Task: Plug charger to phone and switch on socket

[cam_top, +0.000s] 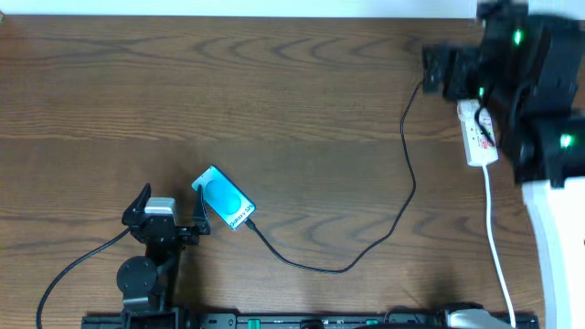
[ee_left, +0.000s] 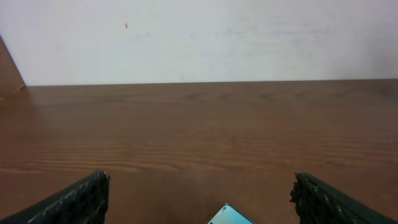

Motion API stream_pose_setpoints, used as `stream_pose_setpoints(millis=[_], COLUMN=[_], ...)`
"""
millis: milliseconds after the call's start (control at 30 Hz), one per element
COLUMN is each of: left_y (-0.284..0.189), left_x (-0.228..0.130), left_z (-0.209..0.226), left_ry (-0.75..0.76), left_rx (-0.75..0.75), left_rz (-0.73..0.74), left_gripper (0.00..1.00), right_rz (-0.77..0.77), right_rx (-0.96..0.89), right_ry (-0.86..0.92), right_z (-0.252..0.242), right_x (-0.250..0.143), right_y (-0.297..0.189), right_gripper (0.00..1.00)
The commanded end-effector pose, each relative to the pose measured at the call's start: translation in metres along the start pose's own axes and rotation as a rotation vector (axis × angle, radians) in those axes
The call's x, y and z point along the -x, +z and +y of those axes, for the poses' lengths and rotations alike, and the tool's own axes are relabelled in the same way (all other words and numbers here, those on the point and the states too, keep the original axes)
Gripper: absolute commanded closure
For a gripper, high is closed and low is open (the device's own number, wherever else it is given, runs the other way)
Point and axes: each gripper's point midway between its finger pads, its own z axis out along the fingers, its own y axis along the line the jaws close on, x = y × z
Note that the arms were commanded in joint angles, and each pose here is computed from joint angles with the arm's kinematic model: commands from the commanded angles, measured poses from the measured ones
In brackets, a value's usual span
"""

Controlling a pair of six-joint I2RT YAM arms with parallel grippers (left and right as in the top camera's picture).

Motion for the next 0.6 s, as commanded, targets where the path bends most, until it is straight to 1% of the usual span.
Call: stream_pose_setpoints(millis=[0, 167, 267, 333, 400, 567], left_y=[0.001, 0.001, 0.001, 0.001, 0.001, 0.001], left_x=[-0.016, -0.016, -0.016, -0.016, -0.016, -0.016], left_z=[-0.005, -0.005, -0.005, -0.005, -0.005, -0.005], left_ry=[0.011, 0.011, 0.011, 0.011, 0.011, 0.011], left_rx=[-0.025, -0.025, -0.025, -0.025, -0.025, -0.025], left_rz=[0.045, 0.045, 0.045, 0.045, 0.045, 0.045], left_gripper=[0.06, 0.06, 0.06, 0.06, 0.06, 0.06], right_rz=[-0.099, -0.314, -0.467, -0.539, -0.584, -0.610], right_rx=[0.014, 0.031, 0.001, -0.015, -0.032, -0.032], right_ry=[0.008, 0.002, 0.009, 0.016, 0.024, 0.026], right_z=[-0.001, -0.005, -0.016, -0.022, -0.028, -0.034], right_x=[-0.021, -0.052, -0.080, -0.095, -0.114, -0.168], right_y=[-0.012, -0.029, -0.039, -0.045, -0.047, -0.044], right_gripper=[0.01, 0.01, 0.01, 0.01, 0.01, 0.01])
